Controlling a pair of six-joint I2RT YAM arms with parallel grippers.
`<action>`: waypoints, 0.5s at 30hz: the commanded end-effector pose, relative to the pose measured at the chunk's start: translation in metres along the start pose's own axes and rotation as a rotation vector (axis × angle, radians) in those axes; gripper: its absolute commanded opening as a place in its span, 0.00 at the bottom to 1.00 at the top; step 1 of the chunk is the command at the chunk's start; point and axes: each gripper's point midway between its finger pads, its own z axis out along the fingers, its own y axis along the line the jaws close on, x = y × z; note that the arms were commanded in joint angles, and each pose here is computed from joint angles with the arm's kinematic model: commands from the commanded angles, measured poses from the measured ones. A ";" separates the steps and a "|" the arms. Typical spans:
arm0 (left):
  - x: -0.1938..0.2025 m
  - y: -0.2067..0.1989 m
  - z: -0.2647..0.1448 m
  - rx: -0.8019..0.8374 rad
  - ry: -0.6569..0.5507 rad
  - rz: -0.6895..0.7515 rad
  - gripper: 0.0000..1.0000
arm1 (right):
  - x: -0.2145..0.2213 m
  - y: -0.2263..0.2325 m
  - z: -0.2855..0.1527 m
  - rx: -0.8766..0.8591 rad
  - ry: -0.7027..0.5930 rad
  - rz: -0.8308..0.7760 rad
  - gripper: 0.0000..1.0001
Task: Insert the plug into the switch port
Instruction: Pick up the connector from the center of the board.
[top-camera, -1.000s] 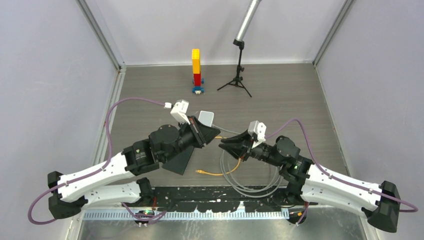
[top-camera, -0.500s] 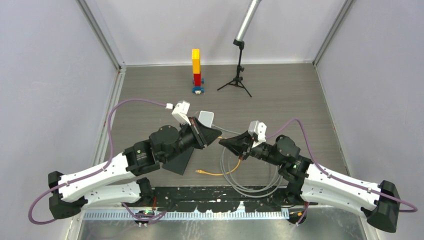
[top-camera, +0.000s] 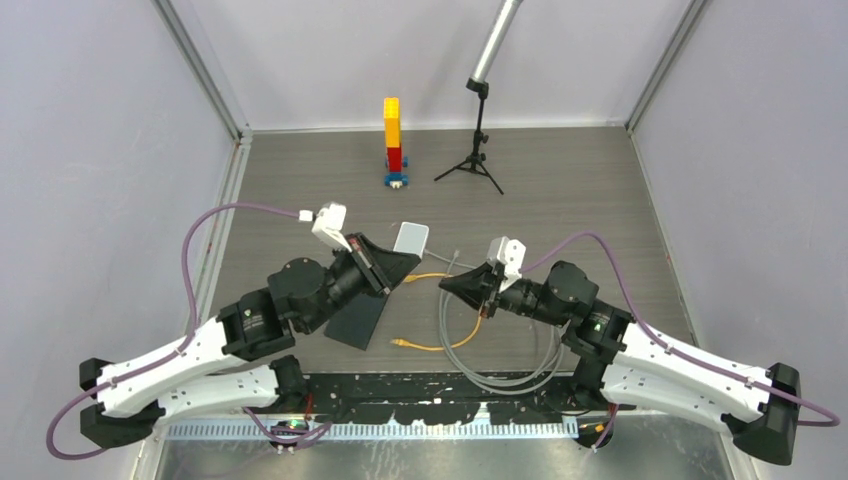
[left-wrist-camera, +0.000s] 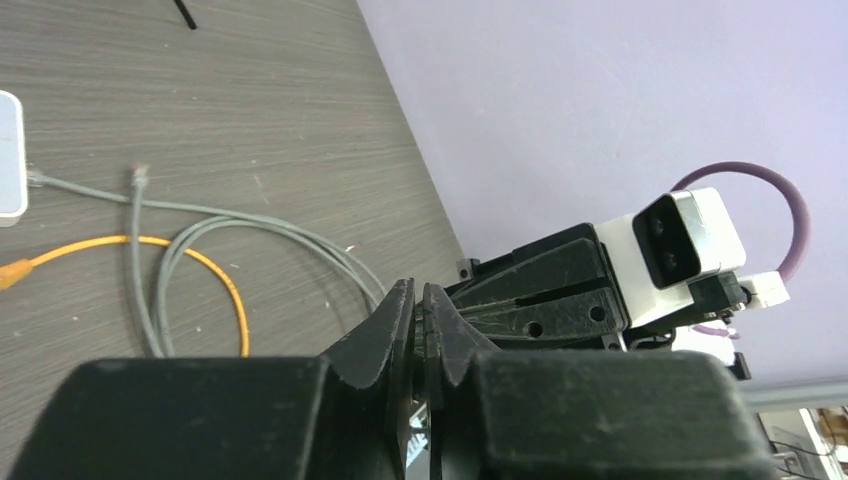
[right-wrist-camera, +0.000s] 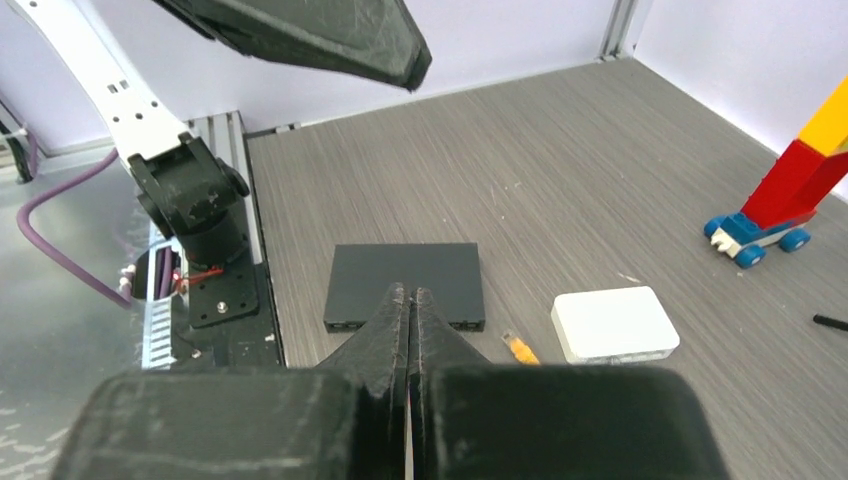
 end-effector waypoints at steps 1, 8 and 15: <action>-0.007 0.015 -0.001 -0.077 -0.032 0.044 0.14 | -0.005 -0.008 -0.006 0.051 -0.005 0.002 0.01; -0.008 0.055 0.008 -0.317 -0.023 0.209 0.43 | 0.048 -0.079 -0.037 0.577 0.180 0.261 0.30; 0.017 0.102 0.081 -0.418 0.169 0.309 0.59 | 0.061 -0.105 -0.078 0.861 0.144 0.412 0.52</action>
